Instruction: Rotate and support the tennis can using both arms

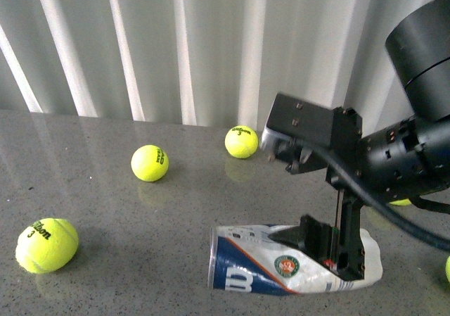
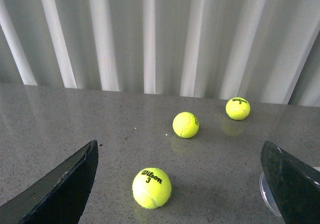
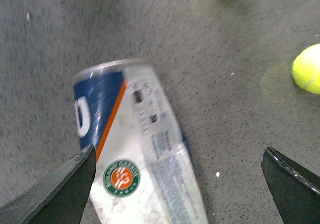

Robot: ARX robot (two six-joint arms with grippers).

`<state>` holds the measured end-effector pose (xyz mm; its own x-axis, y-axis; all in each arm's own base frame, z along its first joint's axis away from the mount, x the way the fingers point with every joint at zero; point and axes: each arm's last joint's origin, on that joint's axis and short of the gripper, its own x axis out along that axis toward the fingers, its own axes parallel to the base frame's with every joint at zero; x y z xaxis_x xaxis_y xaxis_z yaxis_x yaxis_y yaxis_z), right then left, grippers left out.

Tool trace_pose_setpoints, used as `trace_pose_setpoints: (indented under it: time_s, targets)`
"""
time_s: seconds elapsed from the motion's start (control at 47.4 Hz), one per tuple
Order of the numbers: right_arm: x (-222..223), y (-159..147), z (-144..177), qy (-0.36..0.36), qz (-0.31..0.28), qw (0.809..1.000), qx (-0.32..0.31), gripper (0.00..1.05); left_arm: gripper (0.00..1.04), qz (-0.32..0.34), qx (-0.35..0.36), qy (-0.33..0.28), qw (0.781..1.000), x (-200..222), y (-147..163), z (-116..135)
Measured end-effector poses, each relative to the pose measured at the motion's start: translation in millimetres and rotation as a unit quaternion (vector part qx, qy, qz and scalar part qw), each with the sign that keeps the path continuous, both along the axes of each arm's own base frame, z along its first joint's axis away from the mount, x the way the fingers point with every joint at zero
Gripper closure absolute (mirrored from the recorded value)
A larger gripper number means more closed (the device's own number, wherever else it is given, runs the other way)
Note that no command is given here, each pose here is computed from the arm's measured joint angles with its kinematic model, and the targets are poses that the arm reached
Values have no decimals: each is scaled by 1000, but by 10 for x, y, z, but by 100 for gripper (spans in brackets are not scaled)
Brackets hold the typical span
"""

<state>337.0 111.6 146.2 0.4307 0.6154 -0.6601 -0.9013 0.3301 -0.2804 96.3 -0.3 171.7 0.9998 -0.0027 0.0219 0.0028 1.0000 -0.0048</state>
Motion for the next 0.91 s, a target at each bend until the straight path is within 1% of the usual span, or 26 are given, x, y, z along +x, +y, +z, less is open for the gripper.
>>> trace_pose_setpoints:
  time_s: [0.021,0.063,0.105,0.127,0.169,0.211,0.232,0.253,0.295,0.316,0.358,0.401,0.443,0.485,0.506,0.527,0.59,0.612,0.654,0.738,0.78,0.801,0.907]
  targets:
    - [-4,-14,53,2,-13,1000,17,7,7,0,0,0,1000,0,0,0]
    - [-12,-58,192,4,-56,997,54,7,7,0,0,0,1000,0,0,0]
    - [-17,-127,336,12,-123,988,91,7,7,0,0,0,1000,0,0,0]
    - [-21,-182,416,14,-172,979,108,7,7,0,0,0,1000,0,0,0]
    - [-32,-282,511,21,-252,959,129,7,7,0,0,0,1000,0,0,0]
    - [-60,-395,577,33,-338,929,145,7,7,0,0,0,1000,0,0,0]
    - [-70,-443,599,34,-372,915,150,7,7,0,0,0,1000,0,0,0]
    - [-75,-464,605,36,-389,908,155,7,7,0,0,0,1000,0,0,0]
    - [-83,-530,623,51,-441,878,181,7,7,0,0,0,1000,0,0,0]
    - [-83,-543,622,52,-447,874,183,7,7,0,0,0,1000,0,0,0]
    - [-82,-583,617,64,-471,856,201,7,7,0,0,0,1000,0,0,0]
    - [-85,-594,603,76,-485,845,214,7,7,0,0,0,1000,0,0,0]
    - [-88,-593,592,83,-489,840,220,7,7,0,0,0,1000,0,0,0]
    - [-83,-579,552,64,-496,837,222,9,7,0,0,0,1000,0,0,0]
    - [-88,-581,524,26,-503,833,229,12,7,0,0,0,1000,0,0,0]
    - [-94,-584,511,5,-506,830,234,14,7,0,0,0,1000,0,0,0]
    - [-195,-623,415,-99,-516,812,255,24,7,0,0,0,1000,0,0,0]
    - [-223,-630,400,-110,-514,810,260,26,7,0,0,0,1000,0,0,0]
    - [-334,-663,370,-148,-504,803,281,33,7,2,0,0,1000,-1,1,1]
    - [-495,-714,392,-191,-489,794,307,44,7,2,0,0,1000,0,1,0]
    - [-594,-755,426,-210,-483,788,318,51,7,2,0,0,1000,0,1,0]
    - [-618,-766,434,-214,-483,787,320,53,7,2,0,0,1000,0,1,0]
    - [-832,-866,422,-226,-487,780,321,71,7,0,0,0,1000,0,0,0]
